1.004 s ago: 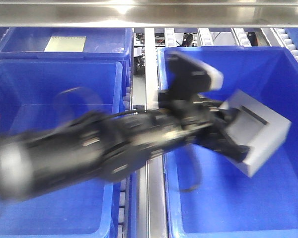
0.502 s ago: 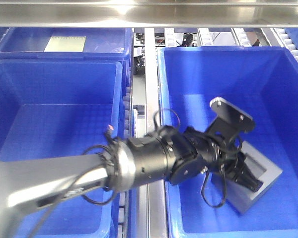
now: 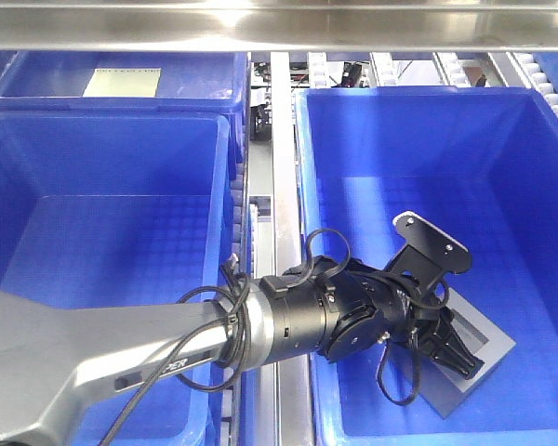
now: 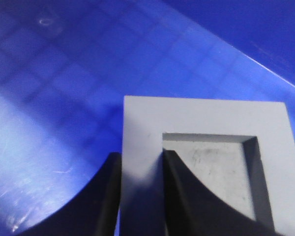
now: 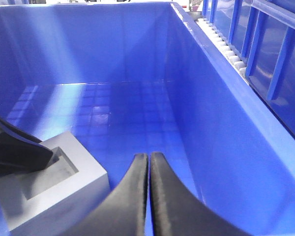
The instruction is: Sort gray base to blue bin
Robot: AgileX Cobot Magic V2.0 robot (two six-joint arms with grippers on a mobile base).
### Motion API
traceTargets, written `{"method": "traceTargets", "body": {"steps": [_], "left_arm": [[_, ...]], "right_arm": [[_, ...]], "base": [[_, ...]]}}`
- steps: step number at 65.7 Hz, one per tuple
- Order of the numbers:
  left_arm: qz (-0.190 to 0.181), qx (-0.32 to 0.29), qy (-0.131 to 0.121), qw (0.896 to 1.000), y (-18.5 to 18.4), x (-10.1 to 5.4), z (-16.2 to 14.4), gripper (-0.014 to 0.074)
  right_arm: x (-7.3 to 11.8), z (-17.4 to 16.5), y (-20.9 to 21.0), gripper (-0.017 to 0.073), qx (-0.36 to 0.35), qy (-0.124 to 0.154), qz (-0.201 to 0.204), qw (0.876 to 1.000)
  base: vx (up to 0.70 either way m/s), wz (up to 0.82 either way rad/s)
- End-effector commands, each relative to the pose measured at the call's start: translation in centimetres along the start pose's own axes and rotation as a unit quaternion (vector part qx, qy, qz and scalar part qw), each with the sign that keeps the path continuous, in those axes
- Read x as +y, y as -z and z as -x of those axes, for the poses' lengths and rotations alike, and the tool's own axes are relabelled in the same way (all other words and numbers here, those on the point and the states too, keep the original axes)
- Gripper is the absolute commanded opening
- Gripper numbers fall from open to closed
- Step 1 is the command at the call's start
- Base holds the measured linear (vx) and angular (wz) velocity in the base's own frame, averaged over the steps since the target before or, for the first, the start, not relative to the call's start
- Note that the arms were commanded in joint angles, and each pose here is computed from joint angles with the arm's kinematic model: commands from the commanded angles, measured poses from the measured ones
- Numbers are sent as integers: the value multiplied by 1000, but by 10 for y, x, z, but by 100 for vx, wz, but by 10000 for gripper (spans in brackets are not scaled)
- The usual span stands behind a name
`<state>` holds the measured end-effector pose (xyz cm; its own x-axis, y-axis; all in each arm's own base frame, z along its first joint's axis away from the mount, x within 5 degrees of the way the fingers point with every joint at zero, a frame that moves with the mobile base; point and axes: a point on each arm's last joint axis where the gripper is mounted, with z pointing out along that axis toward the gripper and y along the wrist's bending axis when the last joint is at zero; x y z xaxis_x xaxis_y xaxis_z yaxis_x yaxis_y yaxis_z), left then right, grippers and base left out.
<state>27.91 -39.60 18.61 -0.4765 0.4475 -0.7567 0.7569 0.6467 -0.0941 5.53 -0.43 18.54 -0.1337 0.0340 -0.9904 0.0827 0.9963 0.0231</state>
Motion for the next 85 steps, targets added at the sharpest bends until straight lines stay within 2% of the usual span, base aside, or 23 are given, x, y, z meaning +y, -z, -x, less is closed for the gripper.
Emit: {"method": "traceTargets", "body": {"steps": [1, 17, 23, 29, 34, 38, 51, 68, 85], "left_arm": [[-17, -83, 10, 996, 28, -7, 37, 218], [-17, -87, 10, 996, 36, -8, 42, 405], [-15, -82, 10, 996, 43, -8, 45, 440], [-13, -70, 10, 997, 53, -8, 47, 437], [-9, -53, 9, 999, 61, -8, 48, 407], [-6, -45, 5, 999, 67, -8, 50, 346], [-9, -74, 3, 997, 99, -9, 67, -9], [-18, -126, 3, 992, 139, -11, 80, -8], [-32, -168, 0, 985, 181, -9, 39, -6]], "right_arm": [[-1, 5, 0, -5, -32, 8, -5, 999], [-1, 5, 0, -5, -32, 8, -5, 999], [-1, 5, 0, -5, -32, 8, -5, 999], [-1, 5, 0, -5, -33, 8, -5, 999], [-1, 5, 0, -5, -33, 8, -5, 999], [-1, 5, 0, -5, -33, 8, -5, 999], [-1, 5, 0, -5, -33, 8, -5, 999], [-1, 5, 0, -5, -33, 8, -5, 999], [-1, 5, 0, -5, -33, 8, -5, 999]], "base": [[0, 0], [0, 0], [0, 0], [0, 0], [0, 0], [0, 0], [0, 0], [0, 0], [0, 0]]}}
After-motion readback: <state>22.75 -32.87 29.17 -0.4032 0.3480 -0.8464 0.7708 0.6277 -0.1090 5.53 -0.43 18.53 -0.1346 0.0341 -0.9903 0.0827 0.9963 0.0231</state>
